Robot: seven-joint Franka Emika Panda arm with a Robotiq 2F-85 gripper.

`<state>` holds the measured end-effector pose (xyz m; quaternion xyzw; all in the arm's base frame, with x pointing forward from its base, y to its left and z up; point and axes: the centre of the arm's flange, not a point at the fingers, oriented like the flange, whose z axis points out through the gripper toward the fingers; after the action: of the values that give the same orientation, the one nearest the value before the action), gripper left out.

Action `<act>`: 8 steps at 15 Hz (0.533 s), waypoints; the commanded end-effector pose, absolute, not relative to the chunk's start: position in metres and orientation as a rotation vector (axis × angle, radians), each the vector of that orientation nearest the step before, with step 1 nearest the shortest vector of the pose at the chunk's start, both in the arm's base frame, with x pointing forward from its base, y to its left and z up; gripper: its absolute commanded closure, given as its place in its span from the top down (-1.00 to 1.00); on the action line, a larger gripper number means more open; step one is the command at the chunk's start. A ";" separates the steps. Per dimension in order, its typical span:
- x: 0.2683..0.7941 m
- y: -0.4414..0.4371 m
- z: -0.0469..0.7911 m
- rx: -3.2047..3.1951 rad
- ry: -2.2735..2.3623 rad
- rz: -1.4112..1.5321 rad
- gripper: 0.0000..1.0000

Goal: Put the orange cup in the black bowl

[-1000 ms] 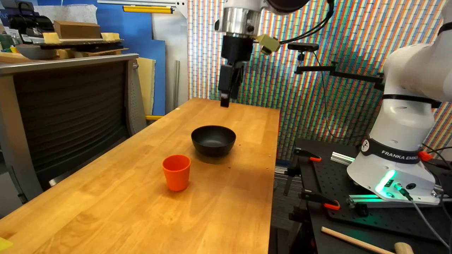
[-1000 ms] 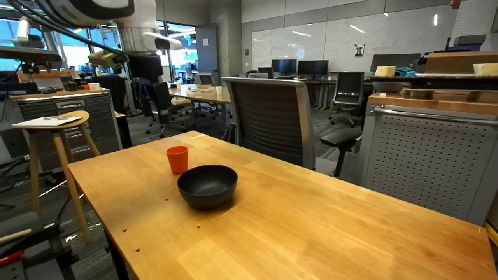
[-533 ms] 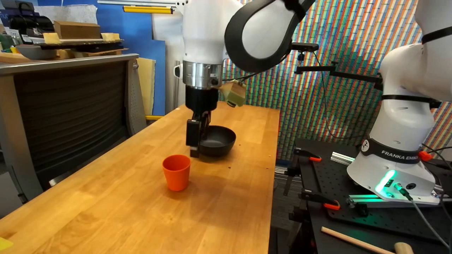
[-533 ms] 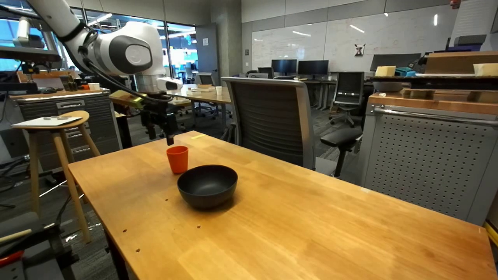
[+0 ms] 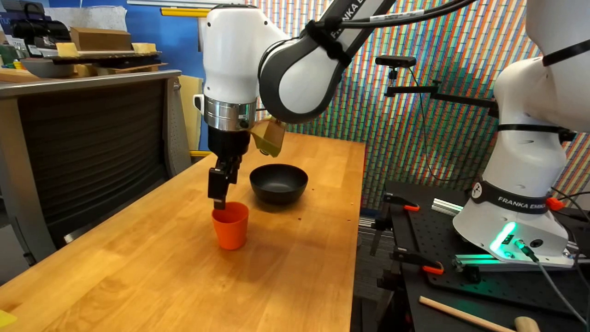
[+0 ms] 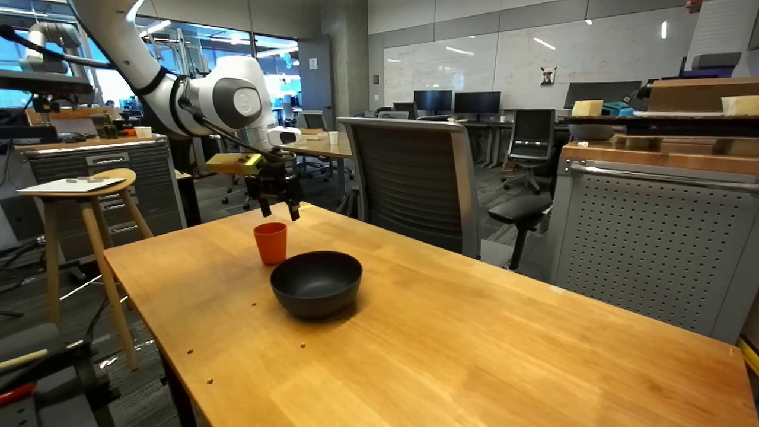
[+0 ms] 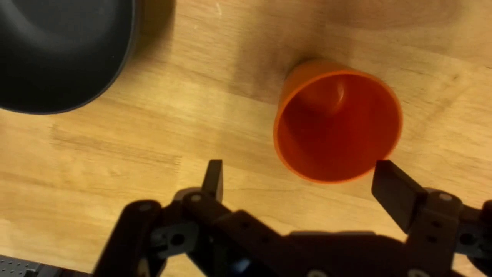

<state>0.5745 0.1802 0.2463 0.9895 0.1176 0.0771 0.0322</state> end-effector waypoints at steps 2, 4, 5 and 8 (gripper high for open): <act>0.589 0.161 0.213 2.969 0.383 0.249 1.00; 0.584 0.152 0.199 2.977 0.347 0.163 0.46; 0.581 0.151 0.193 2.988 0.337 0.122 0.32; 0.567 0.154 0.185 3.033 0.311 -0.008 -0.17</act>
<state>0.5723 0.1482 0.1853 0.9910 0.1139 0.0314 0.0632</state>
